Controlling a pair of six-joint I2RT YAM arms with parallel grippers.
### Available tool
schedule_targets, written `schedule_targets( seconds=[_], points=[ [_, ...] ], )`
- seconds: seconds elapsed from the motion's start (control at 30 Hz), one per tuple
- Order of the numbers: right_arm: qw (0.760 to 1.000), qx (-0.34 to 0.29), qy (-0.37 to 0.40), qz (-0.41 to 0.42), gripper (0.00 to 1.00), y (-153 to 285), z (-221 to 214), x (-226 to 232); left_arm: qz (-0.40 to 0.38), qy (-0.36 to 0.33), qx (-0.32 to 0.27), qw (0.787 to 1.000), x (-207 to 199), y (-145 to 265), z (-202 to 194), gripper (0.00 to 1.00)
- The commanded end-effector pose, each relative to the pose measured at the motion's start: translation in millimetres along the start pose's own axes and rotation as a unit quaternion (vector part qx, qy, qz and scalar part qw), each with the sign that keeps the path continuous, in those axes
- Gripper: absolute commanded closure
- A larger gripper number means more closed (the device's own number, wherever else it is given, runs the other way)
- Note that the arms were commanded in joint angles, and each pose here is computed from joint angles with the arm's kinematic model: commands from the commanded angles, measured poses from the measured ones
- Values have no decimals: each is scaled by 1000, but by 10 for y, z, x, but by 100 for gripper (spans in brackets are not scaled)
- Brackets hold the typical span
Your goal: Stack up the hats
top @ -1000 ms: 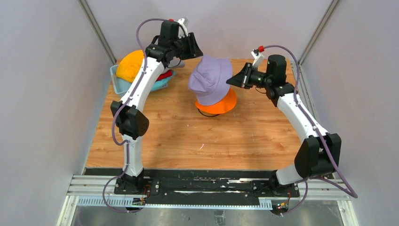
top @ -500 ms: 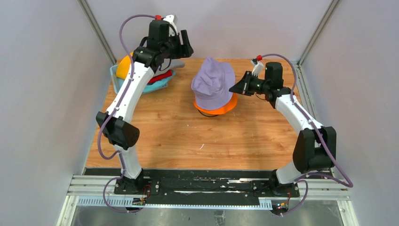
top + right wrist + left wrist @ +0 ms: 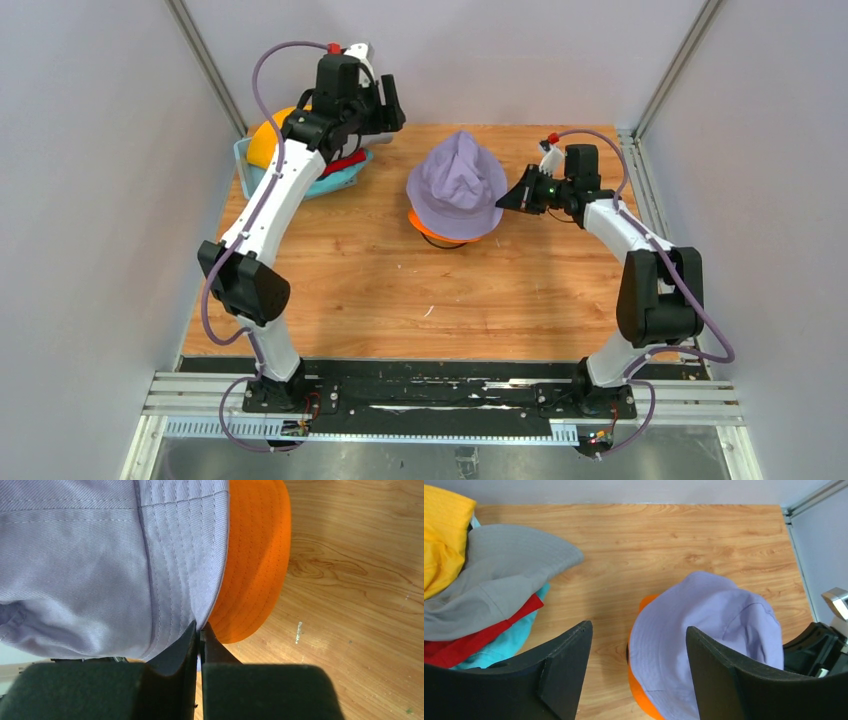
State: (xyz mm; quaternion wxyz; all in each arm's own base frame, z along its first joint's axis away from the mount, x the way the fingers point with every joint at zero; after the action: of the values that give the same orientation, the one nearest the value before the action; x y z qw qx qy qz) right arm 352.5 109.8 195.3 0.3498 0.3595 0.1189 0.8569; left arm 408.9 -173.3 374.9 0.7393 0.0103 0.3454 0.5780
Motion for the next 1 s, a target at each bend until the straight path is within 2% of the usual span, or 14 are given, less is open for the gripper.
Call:
schedule_targets(
  seconds=[0.0, 0.5, 0.77, 0.97],
  points=[
    [999, 11, -2, -32, 100, -3, -52, -167, 0, -6, -18, 1000, 33, -49, -8, 27],
    [999, 16, -5, -34, 99, -190, 121, -340, -38, 30, 13, 999, 216, -373, -505, 27],
    [999, 15, -1, -28, 99, -186, 158, -320, -57, 53, 61, 995, 331, -456, -854, 27],
    [1000, 12, 5, -25, 99, -172, 176, -309, -124, 94, 83, 984, 326, -475, -1067, 27]
  ],
)
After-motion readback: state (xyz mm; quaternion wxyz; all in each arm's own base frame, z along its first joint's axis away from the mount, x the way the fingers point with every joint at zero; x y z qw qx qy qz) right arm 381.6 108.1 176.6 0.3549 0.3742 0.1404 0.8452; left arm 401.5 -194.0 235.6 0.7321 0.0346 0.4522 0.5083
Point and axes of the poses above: each gripper's point midway between its finger pads, its own y axis back along the fingers, its own x axis along the line the jaws close on, z = x × y, the point moved 8 cm from there along y, back along the fingers, and after that the axes turned 14 degrees about y, right-handed, at the moved point
